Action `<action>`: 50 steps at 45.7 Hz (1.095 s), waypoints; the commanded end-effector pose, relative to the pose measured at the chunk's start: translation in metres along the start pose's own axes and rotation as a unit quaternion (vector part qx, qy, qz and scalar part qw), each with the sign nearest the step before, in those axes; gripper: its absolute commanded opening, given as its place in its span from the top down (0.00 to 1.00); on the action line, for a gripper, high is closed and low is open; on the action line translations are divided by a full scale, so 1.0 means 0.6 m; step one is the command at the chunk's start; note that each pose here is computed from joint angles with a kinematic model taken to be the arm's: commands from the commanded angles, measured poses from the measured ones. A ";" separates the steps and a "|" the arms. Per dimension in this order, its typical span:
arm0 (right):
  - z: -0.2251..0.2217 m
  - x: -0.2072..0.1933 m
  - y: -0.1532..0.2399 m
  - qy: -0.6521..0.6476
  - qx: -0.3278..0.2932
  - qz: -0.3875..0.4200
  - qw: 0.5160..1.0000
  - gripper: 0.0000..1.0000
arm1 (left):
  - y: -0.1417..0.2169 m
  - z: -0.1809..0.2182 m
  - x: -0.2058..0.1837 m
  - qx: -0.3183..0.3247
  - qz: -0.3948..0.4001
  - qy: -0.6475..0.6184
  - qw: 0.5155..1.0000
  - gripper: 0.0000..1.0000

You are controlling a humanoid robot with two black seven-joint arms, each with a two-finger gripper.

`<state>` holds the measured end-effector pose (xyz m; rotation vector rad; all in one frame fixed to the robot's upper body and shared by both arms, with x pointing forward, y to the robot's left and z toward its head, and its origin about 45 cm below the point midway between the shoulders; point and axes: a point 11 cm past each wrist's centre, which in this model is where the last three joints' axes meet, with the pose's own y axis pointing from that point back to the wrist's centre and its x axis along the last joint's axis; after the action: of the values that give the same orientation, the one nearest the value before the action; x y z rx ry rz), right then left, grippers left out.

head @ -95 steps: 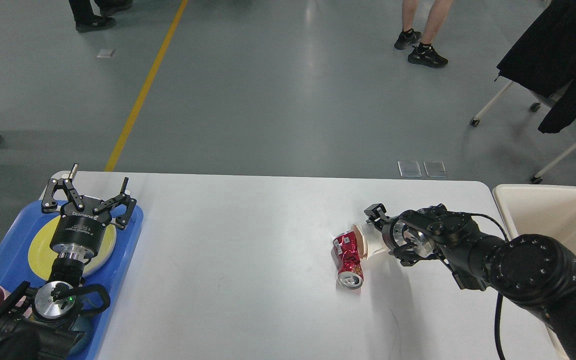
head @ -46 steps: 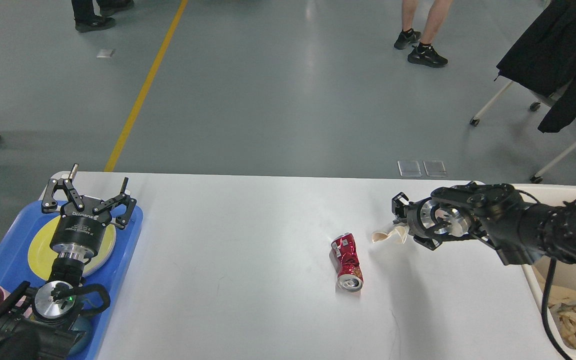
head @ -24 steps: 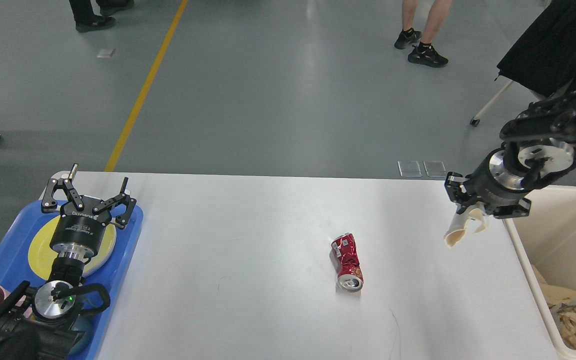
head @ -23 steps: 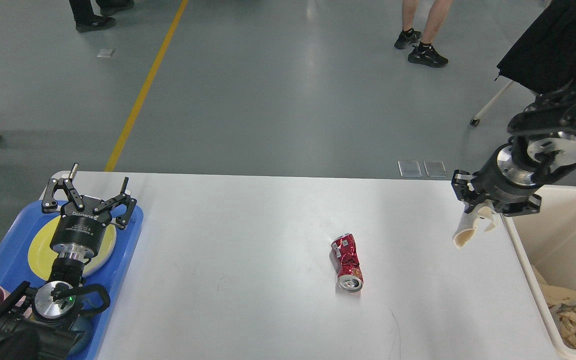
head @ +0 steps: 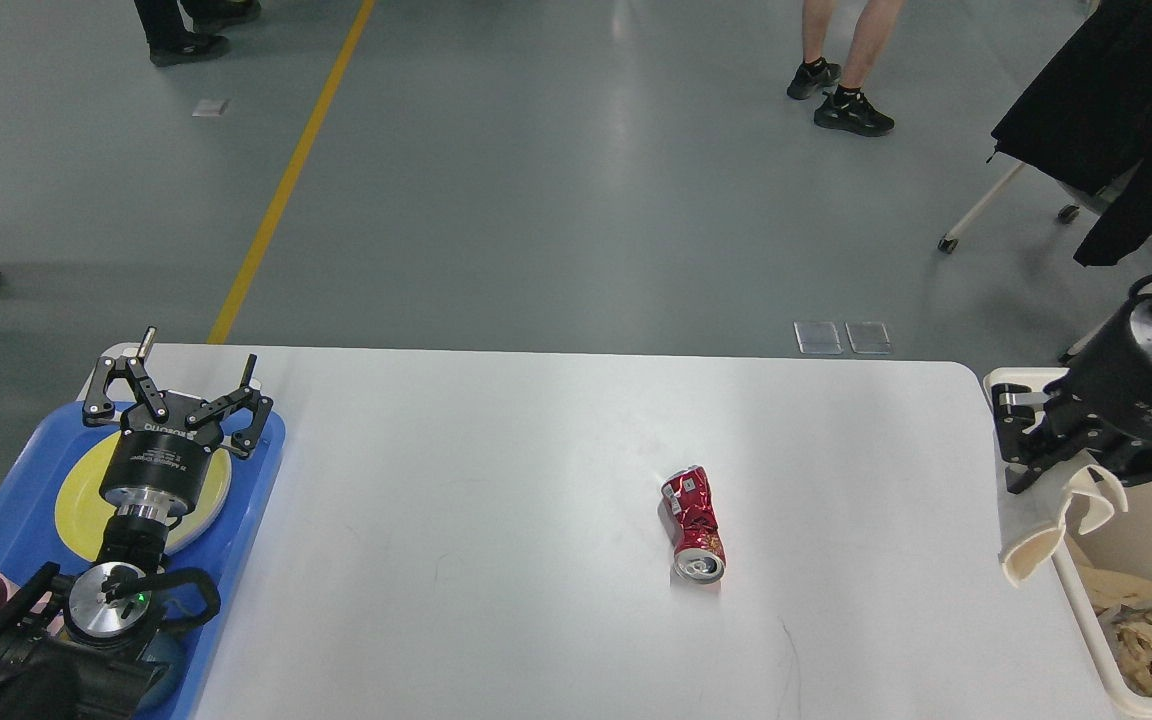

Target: Tidy desktop

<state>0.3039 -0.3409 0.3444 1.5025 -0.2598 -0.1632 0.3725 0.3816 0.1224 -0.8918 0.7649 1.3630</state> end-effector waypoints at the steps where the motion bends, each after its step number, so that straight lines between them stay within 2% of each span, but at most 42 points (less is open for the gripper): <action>1: 0.021 0.006 0.003 -0.019 0.005 0.014 1.000 1.00 | 0.000 0.001 0.000 0.000 0.000 0.000 1.000 0.03; 9: 0.110 0.020 -0.008 -0.079 -0.010 0.047 0.996 1.00 | 0.000 -0.001 0.000 0.000 0.000 0.000 1.000 0.03; 21: 0.321 0.040 -0.071 -0.165 -0.058 0.090 0.981 1.00 | 0.000 -0.001 0.000 0.000 0.000 0.000 1.000 0.03; 25: 0.379 0.044 -0.117 -0.189 -0.077 0.096 0.974 1.00 | 0.000 0.001 0.000 0.000 0.000 0.000 1.000 0.03; 35: 0.455 0.046 -0.229 -0.222 -0.097 0.124 0.962 1.00 | 0.000 -0.001 0.000 0.000 0.000 0.000 1.000 0.03; 38: 0.482 0.043 -0.269 -0.231 -0.109 0.154 0.954 1.00 | 0.000 -0.001 0.000 0.000 0.000 0.000 1.000 0.03; 50: 0.459 0.029 -0.402 -0.173 -0.148 0.228 0.947 1.00 | 0.000 -0.001 0.000 0.000 0.000 0.000 1.000 0.03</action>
<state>0.2603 -0.6337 0.1506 1.1133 -0.8253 -0.1756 0.3724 0.3813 0.1222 -0.8921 0.7657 1.3628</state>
